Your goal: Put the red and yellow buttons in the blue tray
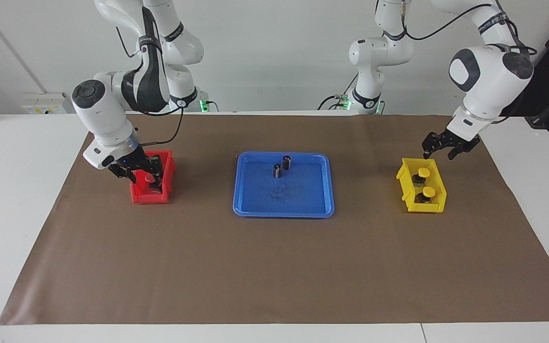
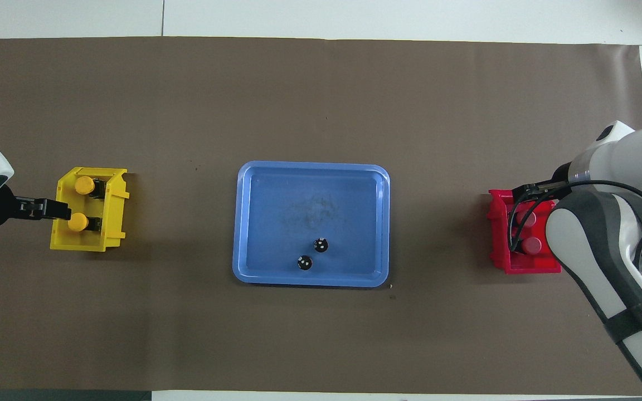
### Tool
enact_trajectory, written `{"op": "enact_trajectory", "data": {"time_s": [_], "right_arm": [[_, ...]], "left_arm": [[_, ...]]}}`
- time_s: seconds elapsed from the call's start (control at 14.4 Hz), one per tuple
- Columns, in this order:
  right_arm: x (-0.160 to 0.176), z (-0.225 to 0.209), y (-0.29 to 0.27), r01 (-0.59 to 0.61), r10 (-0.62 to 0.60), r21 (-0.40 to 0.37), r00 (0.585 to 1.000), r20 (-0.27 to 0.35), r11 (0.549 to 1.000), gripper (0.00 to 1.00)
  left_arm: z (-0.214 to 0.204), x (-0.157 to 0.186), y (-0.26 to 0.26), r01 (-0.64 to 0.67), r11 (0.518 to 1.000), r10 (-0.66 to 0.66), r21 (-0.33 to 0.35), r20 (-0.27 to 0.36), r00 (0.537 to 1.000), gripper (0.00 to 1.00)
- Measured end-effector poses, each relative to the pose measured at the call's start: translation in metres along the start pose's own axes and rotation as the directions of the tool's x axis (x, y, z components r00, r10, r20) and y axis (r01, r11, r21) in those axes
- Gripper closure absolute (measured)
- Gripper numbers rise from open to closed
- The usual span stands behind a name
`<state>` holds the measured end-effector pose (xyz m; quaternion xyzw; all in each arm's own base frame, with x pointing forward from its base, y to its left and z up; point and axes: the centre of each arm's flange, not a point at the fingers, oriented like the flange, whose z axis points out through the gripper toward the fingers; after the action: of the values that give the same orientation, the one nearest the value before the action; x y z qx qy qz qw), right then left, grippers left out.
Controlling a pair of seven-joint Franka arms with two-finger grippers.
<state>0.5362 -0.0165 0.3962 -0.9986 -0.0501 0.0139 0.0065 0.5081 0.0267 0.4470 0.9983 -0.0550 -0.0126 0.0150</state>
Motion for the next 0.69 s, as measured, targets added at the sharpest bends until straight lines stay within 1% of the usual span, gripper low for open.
{"op": "enact_trajectory", "data": {"time_s": [0.07,0.14,0.42,0.69], "right_arm": [[-0.001,0.002,0.000,0.000,0.000,0.000,1.000,0.002,1.000,0.30],[-0.001,0.003,0.000,0.000,0.000,0.000,1.000,0.000,1.000,0.30],[-0.009,0.020,0.000,0.008,-0.008,0.001,1.000,0.007,1.000,0.30],[-0.015,0.034,0.000,0.015,-0.015,0.002,1.000,0.012,1.000,0.30]], "left_arm": [[0.008,0.001,0.000,0.000,1.000,0.000,0.000,0.002,1.000,0.22],[0.015,0.002,0.000,0.001,1.000,-0.001,0.002,-0.002,1.000,0.23],[0.040,0.001,-0.001,0.003,1.000,-0.003,0.005,-0.008,1.000,0.26],[0.050,0.003,-0.001,0.004,1.000,-0.004,0.005,0.002,1.000,0.25]]}}
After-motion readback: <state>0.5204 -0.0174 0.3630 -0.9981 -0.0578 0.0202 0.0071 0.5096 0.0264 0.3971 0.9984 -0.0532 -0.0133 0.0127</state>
